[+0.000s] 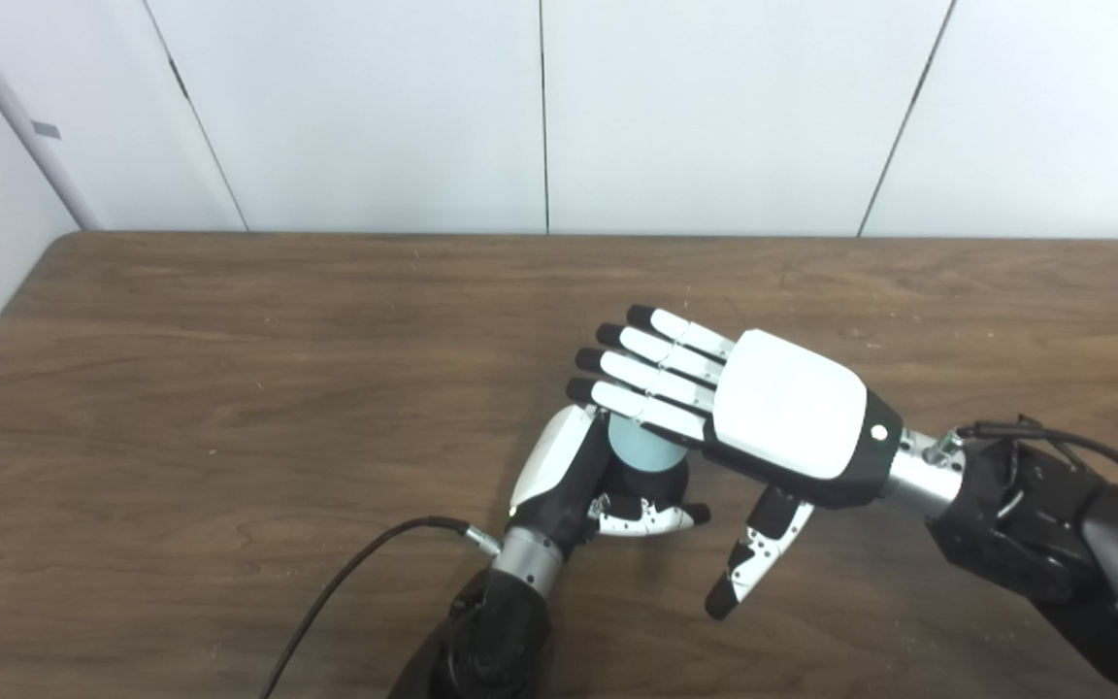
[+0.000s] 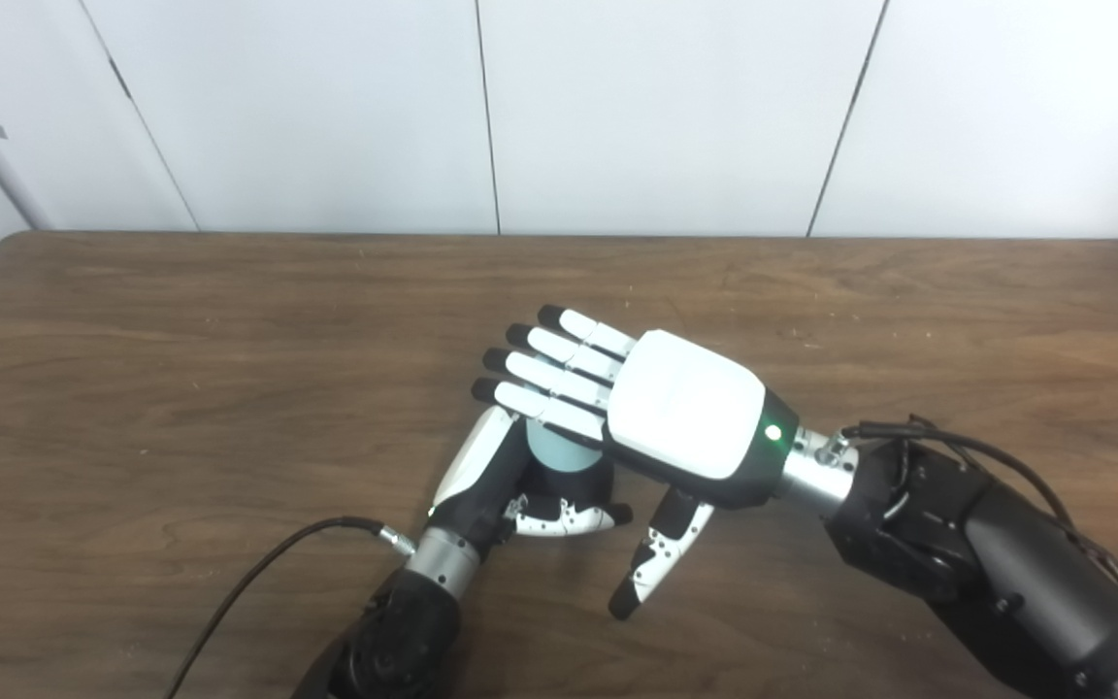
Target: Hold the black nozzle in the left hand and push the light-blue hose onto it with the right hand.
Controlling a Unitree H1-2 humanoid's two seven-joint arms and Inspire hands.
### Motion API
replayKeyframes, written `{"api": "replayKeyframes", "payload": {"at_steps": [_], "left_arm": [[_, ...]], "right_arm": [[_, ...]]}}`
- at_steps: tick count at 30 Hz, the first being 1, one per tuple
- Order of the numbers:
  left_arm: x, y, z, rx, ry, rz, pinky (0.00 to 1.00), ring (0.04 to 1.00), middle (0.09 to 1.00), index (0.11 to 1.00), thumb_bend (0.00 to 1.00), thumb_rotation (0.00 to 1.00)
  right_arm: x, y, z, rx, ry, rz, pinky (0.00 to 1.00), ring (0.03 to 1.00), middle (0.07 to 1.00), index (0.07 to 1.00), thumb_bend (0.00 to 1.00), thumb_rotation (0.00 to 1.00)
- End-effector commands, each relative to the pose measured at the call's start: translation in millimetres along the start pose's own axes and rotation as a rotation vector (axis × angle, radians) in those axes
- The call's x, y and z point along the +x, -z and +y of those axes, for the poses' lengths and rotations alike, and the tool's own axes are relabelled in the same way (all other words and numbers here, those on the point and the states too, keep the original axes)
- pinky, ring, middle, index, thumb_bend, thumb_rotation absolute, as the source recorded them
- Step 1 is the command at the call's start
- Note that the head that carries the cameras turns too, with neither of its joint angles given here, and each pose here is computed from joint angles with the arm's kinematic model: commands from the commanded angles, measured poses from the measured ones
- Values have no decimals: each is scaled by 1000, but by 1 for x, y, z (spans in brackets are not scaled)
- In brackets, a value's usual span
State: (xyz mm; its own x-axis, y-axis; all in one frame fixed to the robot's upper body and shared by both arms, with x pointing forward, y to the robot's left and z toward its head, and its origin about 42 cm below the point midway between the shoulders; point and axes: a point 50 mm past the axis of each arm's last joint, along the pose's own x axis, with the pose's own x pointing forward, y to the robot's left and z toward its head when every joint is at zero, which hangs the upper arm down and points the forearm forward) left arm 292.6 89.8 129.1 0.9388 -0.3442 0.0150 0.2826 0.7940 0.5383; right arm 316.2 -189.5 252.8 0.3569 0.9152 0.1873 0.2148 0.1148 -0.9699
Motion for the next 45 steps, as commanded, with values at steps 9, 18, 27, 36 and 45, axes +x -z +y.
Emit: {"api": "replayKeyframes", "payload": {"at_steps": [9,18,27,36,45], "left_arm": [[-4,11,-4,-3,15,48,1000,830,781,490,512,69],[-5,12,-3,-12,23,28,1000,816,784,491,511,67],[-4,13,-1,-22,61,55,1000,858,791,491,511,67],[-6,15,-2,-15,30,30,1000,869,829,488,512,72],[-6,17,0,-24,39,6,1000,822,783,487,512,70]], "right_arm": [[0,4,-8,-35,78,-14,1000,1000,1000,1000,899,793],[2,5,-13,-48,181,-2,1000,1000,1000,1000,886,795],[3,12,-16,-125,275,32,1000,1000,1000,1000,912,836],[3,20,-29,-176,367,72,1000,1000,1000,1000,930,853],[1,26,-37,-145,424,122,1000,1000,1000,1000,948,852]]}}
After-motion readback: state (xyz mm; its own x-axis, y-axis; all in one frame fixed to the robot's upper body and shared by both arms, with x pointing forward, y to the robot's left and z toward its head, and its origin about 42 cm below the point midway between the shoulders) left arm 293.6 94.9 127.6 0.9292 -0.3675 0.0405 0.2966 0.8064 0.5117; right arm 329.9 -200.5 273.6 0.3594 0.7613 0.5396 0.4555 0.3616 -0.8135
